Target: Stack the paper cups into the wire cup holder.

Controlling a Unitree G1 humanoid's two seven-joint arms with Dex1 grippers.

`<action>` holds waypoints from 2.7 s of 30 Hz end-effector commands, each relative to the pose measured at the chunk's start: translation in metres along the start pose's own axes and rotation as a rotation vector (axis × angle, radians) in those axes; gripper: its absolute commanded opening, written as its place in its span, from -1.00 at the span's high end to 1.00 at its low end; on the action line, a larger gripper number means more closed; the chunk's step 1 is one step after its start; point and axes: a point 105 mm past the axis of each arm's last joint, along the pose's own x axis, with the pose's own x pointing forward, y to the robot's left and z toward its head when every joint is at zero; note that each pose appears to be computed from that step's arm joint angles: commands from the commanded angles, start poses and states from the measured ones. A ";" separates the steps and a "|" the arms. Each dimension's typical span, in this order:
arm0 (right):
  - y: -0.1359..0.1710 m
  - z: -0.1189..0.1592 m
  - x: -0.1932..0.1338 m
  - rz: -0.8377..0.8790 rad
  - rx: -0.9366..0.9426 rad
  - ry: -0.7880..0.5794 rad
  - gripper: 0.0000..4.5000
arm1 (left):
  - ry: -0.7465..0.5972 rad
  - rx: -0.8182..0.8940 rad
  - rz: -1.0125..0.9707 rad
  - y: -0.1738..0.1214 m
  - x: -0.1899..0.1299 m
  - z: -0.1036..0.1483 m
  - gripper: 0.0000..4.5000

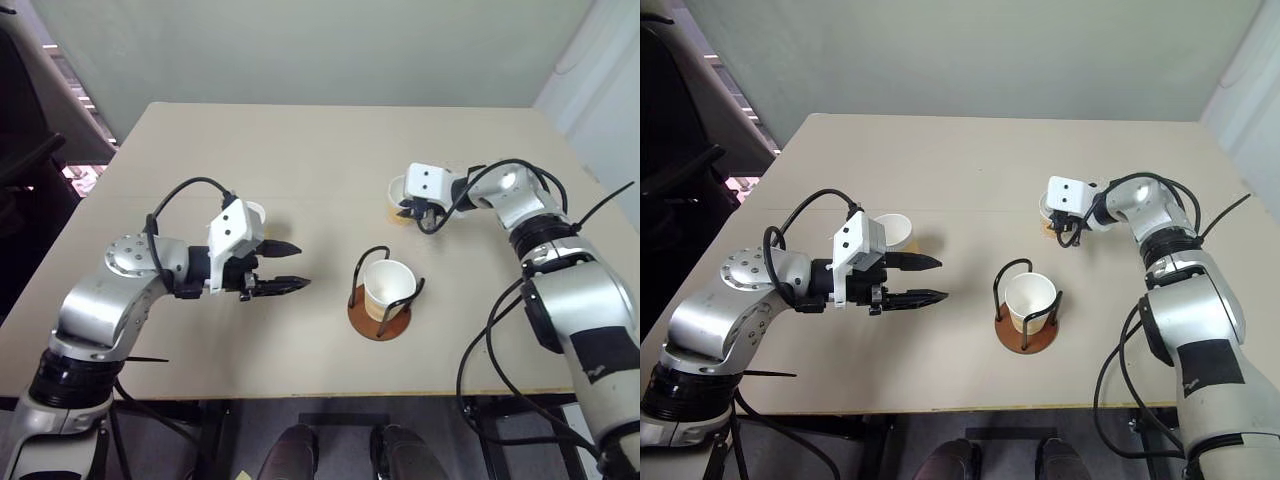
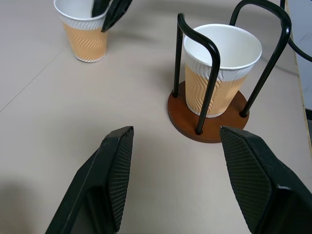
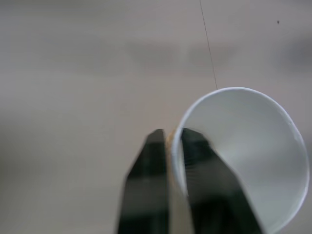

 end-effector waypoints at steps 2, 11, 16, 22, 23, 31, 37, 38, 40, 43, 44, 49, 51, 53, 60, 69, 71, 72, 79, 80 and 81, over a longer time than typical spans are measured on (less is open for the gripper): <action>-0.011 0.011 -0.017 -0.026 -0.033 -0.065 0.99 | -0.028 0.042 0.015 0.003 -0.002 0.011 -0.34; -0.028 0.069 -0.114 -0.008 -0.160 -0.272 0.99 | -0.033 0.076 -0.013 0.008 -0.005 0.018 -0.34; 0.008 0.101 -0.171 0.086 -0.209 -0.281 0.99 | -0.023 0.099 -0.017 0.015 -0.011 0.019 -0.34; 0.079 0.127 -0.172 0.300 -0.233 -0.312 0.99 | -0.022 0.110 -0.045 0.020 -0.004 0.019 -0.34; 0.082 0.130 -0.168 0.297 -0.230 -0.321 0.99 | -0.023 0.111 -0.049 0.020 -0.002 0.019 -0.34; 0.102 0.115 -0.143 0.331 -0.236 -0.250 0.99 | -0.031 0.116 -0.068 0.015 0.006 0.020 -0.34; 0.092 0.109 -0.131 0.294 -0.259 -0.228 0.99 | -0.025 0.108 -0.058 0.013 0.004 0.017 -0.34; 0.092 0.109 -0.130 0.293 -0.262 -0.227 0.99 | -0.024 0.108 -0.056 0.013 0.004 0.017 -0.34; 0.092 0.111 -0.129 0.301 -0.275 -0.233 0.99 | -0.025 0.107 -0.052 0.013 0.004 0.017 -0.34; 0.095 0.113 -0.128 0.328 -0.291 -0.243 0.99 | -0.026 0.106 -0.049 0.013 0.003 0.017 -0.34; 0.096 0.113 -0.128 0.335 -0.295 -0.244 0.91 | -0.026 0.106 -0.049 0.012 0.003 0.017 -0.34; 0.104 0.117 -0.129 0.385 -0.313 -0.261 0.29 | -0.020 0.109 -0.043 0.014 0.001 0.017 -0.34; 0.106 0.119 -0.129 0.397 -0.316 -0.266 -0.04 | -0.019 0.115 -0.042 0.015 0.000 0.017 -0.34; 0.106 0.119 -0.129 0.394 -0.319 -0.267 -0.36 | -0.020 0.136 -0.029 0.019 -0.001 0.020 -0.34; 0.070 0.129 -0.161 0.261 -0.172 -0.379 -0.97 | 0.089 0.314 0.112 0.070 -0.034 0.044 -0.34; 0.081 0.137 -0.207 0.290 0.077 -0.634 -0.97 | 0.488 0.462 0.150 0.117 -0.075 0.014 -0.34; 0.082 0.134 -0.201 0.274 0.088 -0.613 -0.97 | 0.494 0.462 0.092 0.117 -0.059 0.006 -0.34; 0.082 0.133 -0.198 0.267 0.091 -0.604 -0.97 | 0.496 0.467 0.062 0.116 -0.052 0.002 -0.34; 0.084 0.130 -0.194 0.234 0.095 -0.558 -0.97 | 0.548 0.516 -0.023 0.119 -0.019 -0.013 -0.34; 0.084 0.129 -0.194 0.228 0.096 -0.553 -0.97 | 0.571 0.526 -0.025 0.120 -0.017 -0.018 -0.34; 0.084 0.129 -0.194 0.225 0.097 -0.551 -0.97 | 0.583 0.534 -0.028 0.120 -0.015 -0.021 -0.34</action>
